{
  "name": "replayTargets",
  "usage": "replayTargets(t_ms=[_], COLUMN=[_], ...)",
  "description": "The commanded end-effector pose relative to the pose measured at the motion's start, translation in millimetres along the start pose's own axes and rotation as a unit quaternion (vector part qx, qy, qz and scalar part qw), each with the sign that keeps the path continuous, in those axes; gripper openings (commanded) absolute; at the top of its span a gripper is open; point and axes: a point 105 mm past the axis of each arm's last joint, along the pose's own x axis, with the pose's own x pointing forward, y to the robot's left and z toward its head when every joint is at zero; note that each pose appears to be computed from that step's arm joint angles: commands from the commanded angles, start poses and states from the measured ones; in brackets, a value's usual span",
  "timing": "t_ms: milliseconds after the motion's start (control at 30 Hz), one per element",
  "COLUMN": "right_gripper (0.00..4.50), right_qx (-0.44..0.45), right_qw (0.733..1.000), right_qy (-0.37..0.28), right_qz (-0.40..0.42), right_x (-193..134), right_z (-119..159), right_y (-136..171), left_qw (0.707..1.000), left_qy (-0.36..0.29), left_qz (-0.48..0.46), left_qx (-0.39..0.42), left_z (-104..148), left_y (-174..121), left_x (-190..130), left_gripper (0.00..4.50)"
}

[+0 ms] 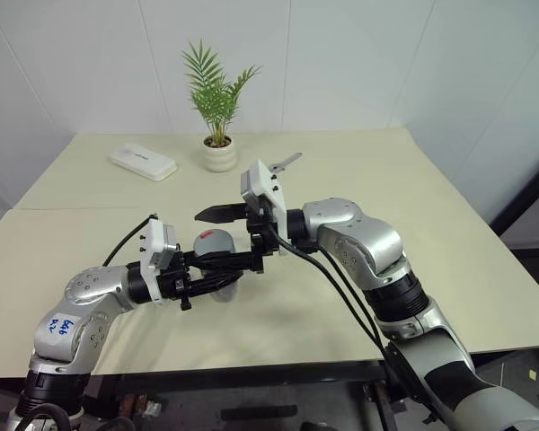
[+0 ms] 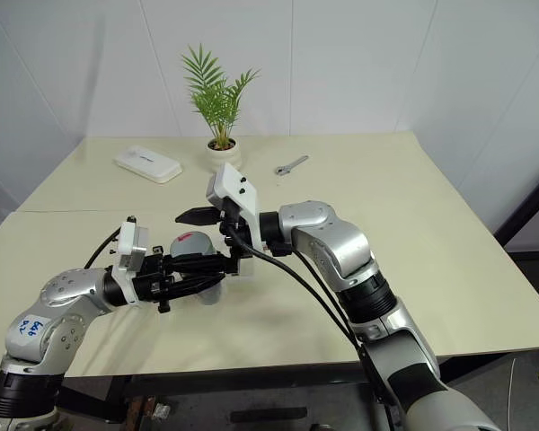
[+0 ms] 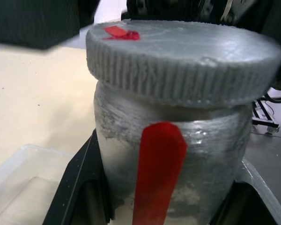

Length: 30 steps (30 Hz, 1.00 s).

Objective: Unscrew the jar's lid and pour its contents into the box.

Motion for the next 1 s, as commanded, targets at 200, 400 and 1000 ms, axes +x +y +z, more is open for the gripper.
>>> replayTargets(t_ms=[200, 400, 1000], right_gripper=[4.48, 4.48, 4.48], right_qx=[-0.02, -0.017, -0.016], right_qw=[1.0, 1.0, 0.999], right_qy=[-0.006, -0.01, -0.031], right_qz=[-0.012, -0.004, 0.04], right_x=[-7, -16, -11], right_z=[11, 10, 15], right_y=[-6, -5, 11], left_qw=[1.0, 1.0, 1.0], left_qy=[-0.013, -0.013, -0.013], left_qz=[-0.006, -0.005, -0.001], left_qx=[0.022, 0.022, 0.025], left_z=[9, 8, 10], left_y=[-1, -2, -2], left_x=[2, 1, -3], left_gripper=[1.93, 1.93, 1.93])
